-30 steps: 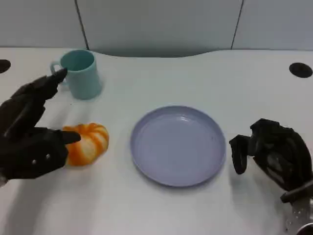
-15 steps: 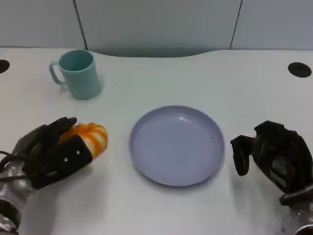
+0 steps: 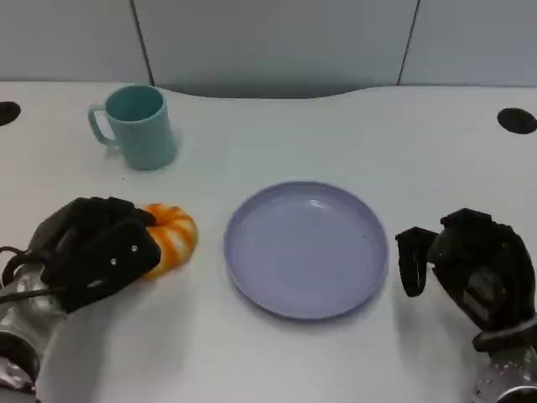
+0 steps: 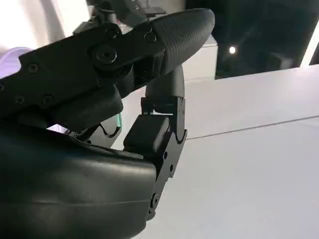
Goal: Grasp the bread from the table and place it into the plate.
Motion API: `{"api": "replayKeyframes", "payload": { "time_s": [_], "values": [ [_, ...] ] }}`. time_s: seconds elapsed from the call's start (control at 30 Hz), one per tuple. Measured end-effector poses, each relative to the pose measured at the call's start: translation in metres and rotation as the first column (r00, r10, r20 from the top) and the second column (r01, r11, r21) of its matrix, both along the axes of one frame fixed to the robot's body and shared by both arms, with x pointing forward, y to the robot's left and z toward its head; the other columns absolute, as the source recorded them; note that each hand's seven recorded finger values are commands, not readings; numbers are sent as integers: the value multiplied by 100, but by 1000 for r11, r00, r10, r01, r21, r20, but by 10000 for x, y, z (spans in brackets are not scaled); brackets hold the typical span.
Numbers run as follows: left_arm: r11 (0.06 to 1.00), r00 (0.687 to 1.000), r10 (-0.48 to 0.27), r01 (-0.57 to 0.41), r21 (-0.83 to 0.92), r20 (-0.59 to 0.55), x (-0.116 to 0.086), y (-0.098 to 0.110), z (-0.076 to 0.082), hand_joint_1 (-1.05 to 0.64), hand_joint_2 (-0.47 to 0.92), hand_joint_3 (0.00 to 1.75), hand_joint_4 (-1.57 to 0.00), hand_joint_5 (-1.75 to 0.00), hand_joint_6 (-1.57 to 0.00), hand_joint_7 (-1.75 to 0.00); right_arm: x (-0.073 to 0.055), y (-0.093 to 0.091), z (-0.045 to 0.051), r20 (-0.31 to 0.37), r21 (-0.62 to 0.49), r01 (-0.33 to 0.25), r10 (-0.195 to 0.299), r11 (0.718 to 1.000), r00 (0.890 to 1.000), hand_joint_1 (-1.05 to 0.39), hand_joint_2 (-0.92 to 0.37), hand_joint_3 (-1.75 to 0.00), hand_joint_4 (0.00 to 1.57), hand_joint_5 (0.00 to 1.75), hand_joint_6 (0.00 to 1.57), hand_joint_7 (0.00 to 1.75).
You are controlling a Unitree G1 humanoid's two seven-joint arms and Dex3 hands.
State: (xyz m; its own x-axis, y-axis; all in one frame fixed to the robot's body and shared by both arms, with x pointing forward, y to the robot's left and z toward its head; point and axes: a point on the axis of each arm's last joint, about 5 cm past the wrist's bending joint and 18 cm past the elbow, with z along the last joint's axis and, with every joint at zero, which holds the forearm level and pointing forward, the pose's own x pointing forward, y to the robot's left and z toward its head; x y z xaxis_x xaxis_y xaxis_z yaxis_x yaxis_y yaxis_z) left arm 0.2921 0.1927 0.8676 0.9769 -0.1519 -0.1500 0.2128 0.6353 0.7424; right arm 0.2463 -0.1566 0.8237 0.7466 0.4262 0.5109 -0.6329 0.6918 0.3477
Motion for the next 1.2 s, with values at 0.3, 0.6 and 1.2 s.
{"api": "replayKeyframes", "payload": {
  "time_s": [0.3,0.6,1.2],
  "values": [
    [977,922,-157,196,-79,354,322,-125,636,-22,80,0,-130,-18,-123,-12,12,20,13,-4,-25,-18,18,1000,1000,-53,-92,-5,94,175,93,136],
    [932,838,-290,356,-62,462,372,-275,844,-25,79,1,-129,-14,-124,-10,5,64,13,-1,8,23,-23,1000,1000,-44,-92,-1,95,174,103,98],
    [838,868,-461,494,-231,184,206,-594,451,-73,92,32,-47,0,-66,0,24,163,50,25,-17,10,-10,1000,1000,-48,-92,-6,95,174,91,135]
  ]
}}
